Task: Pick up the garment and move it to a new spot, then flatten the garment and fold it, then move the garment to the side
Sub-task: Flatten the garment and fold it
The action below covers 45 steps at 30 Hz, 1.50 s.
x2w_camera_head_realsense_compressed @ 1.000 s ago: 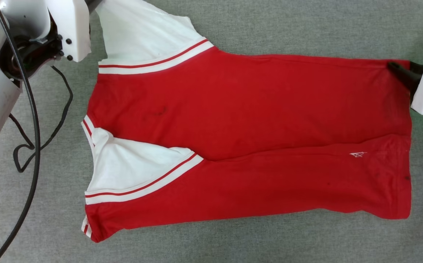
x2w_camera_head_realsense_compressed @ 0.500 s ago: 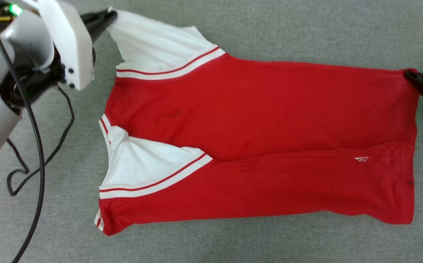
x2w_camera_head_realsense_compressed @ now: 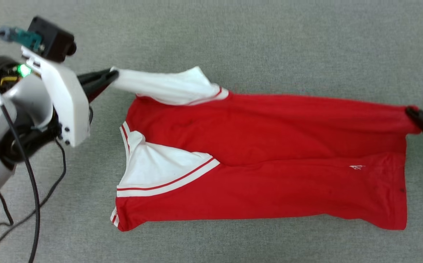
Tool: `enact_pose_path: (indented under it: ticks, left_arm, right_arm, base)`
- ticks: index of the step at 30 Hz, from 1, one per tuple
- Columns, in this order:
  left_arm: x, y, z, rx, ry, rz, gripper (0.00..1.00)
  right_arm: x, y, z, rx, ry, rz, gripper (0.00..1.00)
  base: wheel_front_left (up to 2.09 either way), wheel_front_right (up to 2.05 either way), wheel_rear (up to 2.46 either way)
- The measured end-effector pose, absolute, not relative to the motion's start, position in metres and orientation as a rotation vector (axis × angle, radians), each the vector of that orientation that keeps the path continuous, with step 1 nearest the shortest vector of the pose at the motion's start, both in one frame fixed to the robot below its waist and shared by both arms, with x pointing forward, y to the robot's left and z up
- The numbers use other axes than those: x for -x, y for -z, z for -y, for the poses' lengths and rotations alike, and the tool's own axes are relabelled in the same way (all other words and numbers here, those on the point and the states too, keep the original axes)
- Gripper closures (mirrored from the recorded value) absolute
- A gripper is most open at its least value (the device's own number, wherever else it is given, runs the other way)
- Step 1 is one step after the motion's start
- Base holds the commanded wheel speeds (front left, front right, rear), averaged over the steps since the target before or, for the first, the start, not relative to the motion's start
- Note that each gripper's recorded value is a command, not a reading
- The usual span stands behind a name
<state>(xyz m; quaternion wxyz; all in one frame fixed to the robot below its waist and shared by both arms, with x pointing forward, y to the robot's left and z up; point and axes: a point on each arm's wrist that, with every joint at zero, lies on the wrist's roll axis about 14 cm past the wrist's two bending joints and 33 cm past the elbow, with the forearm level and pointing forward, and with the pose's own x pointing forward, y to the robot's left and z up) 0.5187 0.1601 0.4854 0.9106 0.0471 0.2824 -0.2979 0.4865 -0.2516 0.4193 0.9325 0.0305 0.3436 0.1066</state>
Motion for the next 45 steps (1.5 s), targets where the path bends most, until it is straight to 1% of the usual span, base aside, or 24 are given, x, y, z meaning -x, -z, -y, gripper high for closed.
enact_pose_path:
  ticks: [4, 15, 21, 30, 32, 38, 41, 43, 44, 45]
  left_arm:
    - [-0.497, -0.486, -0.161, -0.095, 0.625, -0.592, 1.00]
    - [-0.447, -0.476, -0.165, -0.063, 0.638, -0.665, 1.00]
    - [-0.431, -0.470, -0.167, -0.026, 0.634, -0.686, 1.00]
    - [-0.415, -0.458, -0.172, 0.006, 0.625, -0.718, 1.00]
    - [-0.409, -0.443, -0.174, 0.020, 0.616, -0.767, 1.00]
    - [-0.406, -0.427, -0.172, 0.060, 0.607, -0.813, 1.00]
    - [-0.400, -0.416, -0.170, 0.105, 0.594, -0.863, 1.00]
    - [-0.397, -0.413, -0.168, 0.113, 0.605, -0.873, 0.59]
    - [-0.399, -0.415, -0.167, 0.128, 0.602, -0.861, 0.15]
    - [-0.402, -0.418, -0.166, 0.143, 0.595, -0.840, 0.00]
  right_arm:
    - [-0.470, -0.423, 0.243, -0.074, -0.249, -0.704, 1.00]
    - [-0.432, -0.420, 0.241, -0.113, -0.254, -0.735, 1.00]
    - [-0.423, -0.422, 0.243, -0.139, -0.241, -0.732, 1.00]
    - [-0.408, -0.414, 0.242, -0.166, -0.235, -0.781, 1.00]
    - [-0.404, -0.406, 0.240, -0.167, -0.233, -0.807, 1.00]
    - [-0.397, -0.392, 0.233, -0.187, -0.241, -0.864, 1.00]
    - [-0.396, -0.387, 0.232, -0.193, -0.237, -0.881, 1.00]
    - [-0.394, -0.384, 0.232, -0.202, -0.236, -0.893, 1.00]
    - [-0.394, -0.383, 0.231, -0.205, -0.236, -0.898, 0.98]
    - [-0.393, -0.381, 0.231, -0.211, -0.235, -0.909, 0.91]
  base:
    - [0.00, 0.00, 0.00]
    - [0.00, 0.00, 0.00]
    - [0.00, 0.00, 0.00]
    - [0.00, 0.00, 0.00]
    - [0.00, 0.00, 0.00]
    - [0.00, 0.00, 0.00]
    - [0.00, 0.00, 0.00]
    - [0.00, 0.00, 0.00]
    - [0.00, 0.00, 0.00]
    - [0.00, 0.00, 0.00]
